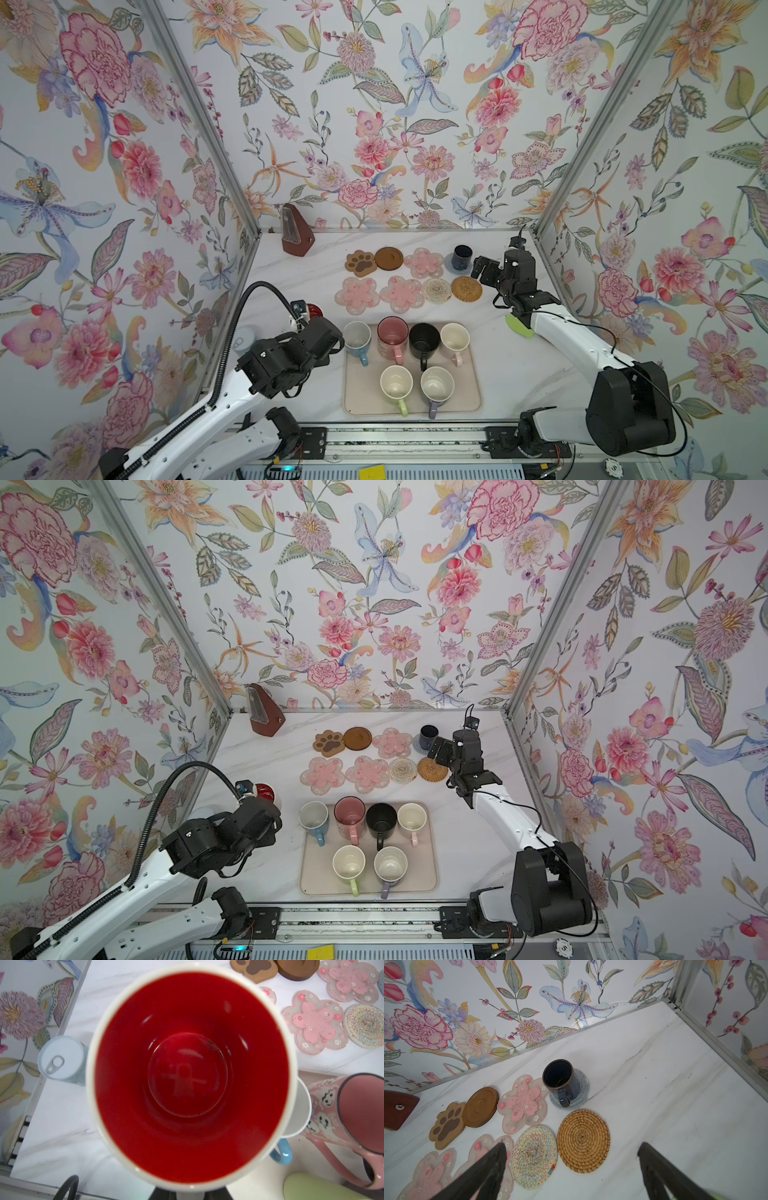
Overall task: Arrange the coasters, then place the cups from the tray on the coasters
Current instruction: 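Lift the red-lined mug off the tray and carry it toward the brown wooden coaster, then hold the red-lined mug above the brown round wooden coaster with the left gripper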
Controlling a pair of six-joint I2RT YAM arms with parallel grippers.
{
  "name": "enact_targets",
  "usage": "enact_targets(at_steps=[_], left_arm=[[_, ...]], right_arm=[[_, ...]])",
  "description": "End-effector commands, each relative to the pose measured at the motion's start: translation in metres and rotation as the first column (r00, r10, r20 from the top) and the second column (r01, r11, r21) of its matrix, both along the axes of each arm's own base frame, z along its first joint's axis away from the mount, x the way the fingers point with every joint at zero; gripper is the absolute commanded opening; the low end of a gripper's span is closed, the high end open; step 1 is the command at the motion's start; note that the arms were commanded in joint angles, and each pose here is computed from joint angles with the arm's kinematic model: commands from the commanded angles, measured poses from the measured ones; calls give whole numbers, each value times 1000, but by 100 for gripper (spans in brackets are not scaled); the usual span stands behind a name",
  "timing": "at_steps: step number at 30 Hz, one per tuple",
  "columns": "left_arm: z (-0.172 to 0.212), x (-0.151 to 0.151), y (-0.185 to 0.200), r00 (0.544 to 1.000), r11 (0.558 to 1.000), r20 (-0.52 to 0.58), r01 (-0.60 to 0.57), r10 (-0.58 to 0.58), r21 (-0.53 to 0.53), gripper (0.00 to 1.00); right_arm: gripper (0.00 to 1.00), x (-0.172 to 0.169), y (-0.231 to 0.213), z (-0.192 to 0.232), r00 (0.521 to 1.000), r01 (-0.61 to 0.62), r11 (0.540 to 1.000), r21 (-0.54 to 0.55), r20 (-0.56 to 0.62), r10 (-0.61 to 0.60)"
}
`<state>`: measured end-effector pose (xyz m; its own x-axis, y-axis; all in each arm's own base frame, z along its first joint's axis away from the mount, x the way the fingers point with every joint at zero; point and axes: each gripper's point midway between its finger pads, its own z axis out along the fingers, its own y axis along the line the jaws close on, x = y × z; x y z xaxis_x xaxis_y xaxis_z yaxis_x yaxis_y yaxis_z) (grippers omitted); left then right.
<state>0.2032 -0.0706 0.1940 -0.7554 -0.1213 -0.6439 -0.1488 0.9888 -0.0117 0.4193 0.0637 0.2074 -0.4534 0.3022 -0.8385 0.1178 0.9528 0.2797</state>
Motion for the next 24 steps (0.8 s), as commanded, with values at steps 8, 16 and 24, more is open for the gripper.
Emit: enact_targets(at_steps=[8, 16, 24], left_arm=[[64, 161, -39, 952, 983, 260, 178, -160, -47, 0], [17, 249, -67, 957, 971, 186, 234, -222, -49, 0], [-14, 305, -89, 958, 966, 151, 252, -242, -50, 0]], right_arm=[[99, -23, -5, 6, 1000, -9, 1000, 12, -21, 9], [99, -48, -10, -3, 997, -14, 1000, -4, -78, 14], [99, -62, -14, -12, 995, -8, 1000, -10, -99, 7]])
